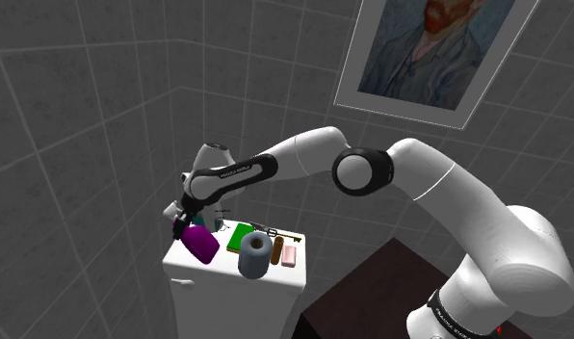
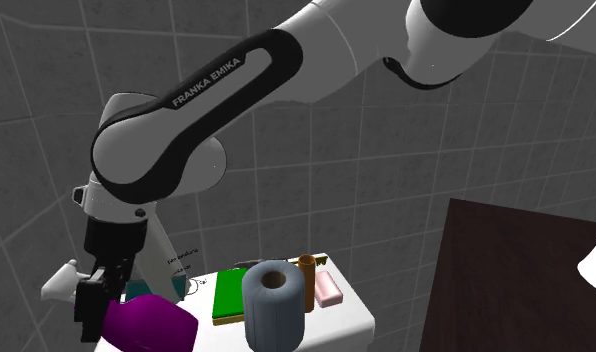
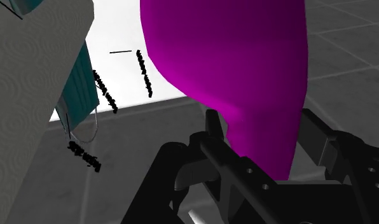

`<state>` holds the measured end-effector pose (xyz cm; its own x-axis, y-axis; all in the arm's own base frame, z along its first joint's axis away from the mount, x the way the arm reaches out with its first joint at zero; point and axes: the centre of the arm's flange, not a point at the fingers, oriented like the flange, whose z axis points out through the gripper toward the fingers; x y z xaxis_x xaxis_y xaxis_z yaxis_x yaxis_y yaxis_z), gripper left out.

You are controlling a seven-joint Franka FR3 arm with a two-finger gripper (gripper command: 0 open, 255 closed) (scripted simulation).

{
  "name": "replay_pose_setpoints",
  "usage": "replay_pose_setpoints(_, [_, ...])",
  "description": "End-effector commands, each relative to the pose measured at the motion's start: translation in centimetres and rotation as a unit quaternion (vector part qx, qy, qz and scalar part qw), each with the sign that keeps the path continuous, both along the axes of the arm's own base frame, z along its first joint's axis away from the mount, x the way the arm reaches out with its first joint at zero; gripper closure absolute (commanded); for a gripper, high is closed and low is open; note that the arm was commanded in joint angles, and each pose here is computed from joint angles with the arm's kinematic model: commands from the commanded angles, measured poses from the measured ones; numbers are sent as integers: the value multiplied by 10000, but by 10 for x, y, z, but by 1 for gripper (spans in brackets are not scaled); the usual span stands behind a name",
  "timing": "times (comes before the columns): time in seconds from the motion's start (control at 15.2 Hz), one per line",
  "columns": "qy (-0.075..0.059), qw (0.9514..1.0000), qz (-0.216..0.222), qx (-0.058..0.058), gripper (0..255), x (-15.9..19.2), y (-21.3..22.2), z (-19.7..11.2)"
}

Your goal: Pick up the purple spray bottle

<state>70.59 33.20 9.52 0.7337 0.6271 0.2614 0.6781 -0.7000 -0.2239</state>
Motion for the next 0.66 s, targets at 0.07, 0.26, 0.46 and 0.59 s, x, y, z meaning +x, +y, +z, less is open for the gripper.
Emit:
replay_pose_setpoints(0.07, [0,10000,0,0,255,0,1,15])
replay_pose_setpoints(0.26, [0,10000,0,0,255,0,1,31])
replay_pose_setpoints(0.46, [0,10000,0,0,255,0,1,47])
replay_pose_setpoints(0.59, [0,10000,0,0,255,0,1,48])
